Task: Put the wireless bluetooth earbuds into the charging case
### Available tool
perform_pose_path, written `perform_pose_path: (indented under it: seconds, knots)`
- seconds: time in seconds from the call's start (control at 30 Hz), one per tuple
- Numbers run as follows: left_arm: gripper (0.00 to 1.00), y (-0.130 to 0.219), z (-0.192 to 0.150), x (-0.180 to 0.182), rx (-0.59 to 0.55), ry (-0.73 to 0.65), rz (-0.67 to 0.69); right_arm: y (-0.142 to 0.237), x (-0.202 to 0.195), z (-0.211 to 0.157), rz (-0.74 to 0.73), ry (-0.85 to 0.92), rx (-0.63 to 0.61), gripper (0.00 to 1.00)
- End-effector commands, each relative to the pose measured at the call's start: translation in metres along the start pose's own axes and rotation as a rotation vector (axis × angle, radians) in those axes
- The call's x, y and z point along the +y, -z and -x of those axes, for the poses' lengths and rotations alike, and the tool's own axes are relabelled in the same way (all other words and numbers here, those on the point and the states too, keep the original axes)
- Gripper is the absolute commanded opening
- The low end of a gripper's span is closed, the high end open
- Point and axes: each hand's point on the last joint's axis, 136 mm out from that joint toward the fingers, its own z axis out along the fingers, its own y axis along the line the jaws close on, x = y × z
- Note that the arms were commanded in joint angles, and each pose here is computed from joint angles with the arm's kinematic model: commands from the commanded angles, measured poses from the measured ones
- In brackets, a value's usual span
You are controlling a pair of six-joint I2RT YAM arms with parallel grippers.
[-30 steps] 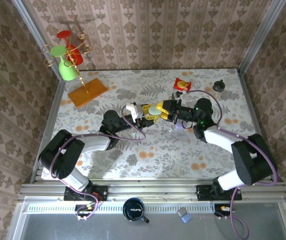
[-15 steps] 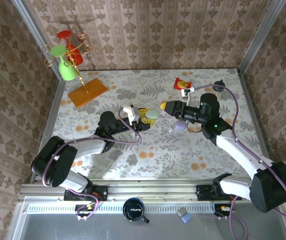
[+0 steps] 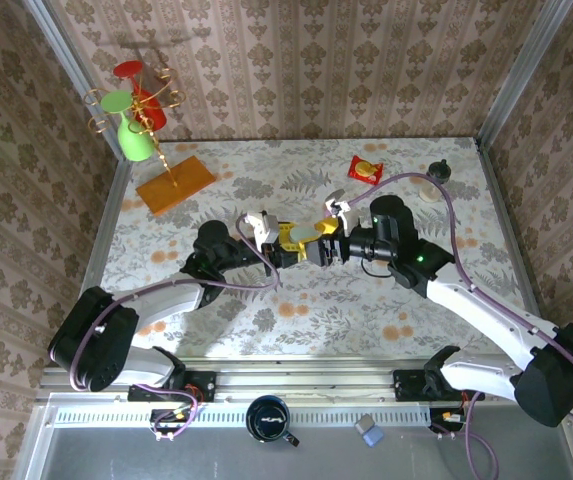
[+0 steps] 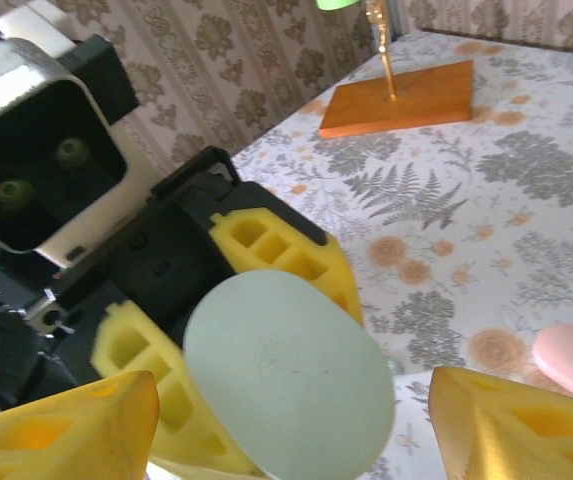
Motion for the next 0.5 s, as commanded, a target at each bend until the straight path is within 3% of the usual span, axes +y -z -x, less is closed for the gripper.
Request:
perform_pose_path:
  seconds: [0.0, 0.23, 0.47]
  knots:
    - [0.32, 0.005, 0.013, -0.006, -0.034, -0.008, -0.022, 0.004, -0.014, 0.011, -0.107, 0.069, -0.03, 0.73]
    - [0.32, 0.005, 0.015, -0.007, -0.045, 0.001, -0.029, 0.014, -0.019, 0.018, -0.157, 0.099, -0.082, 0.73]
    - [0.32, 0.005, 0.015, -0.005, -0.046, 0.005, -0.021, 0.013, -0.01, 0.006, -0.096, 0.137, -0.047, 0.73]
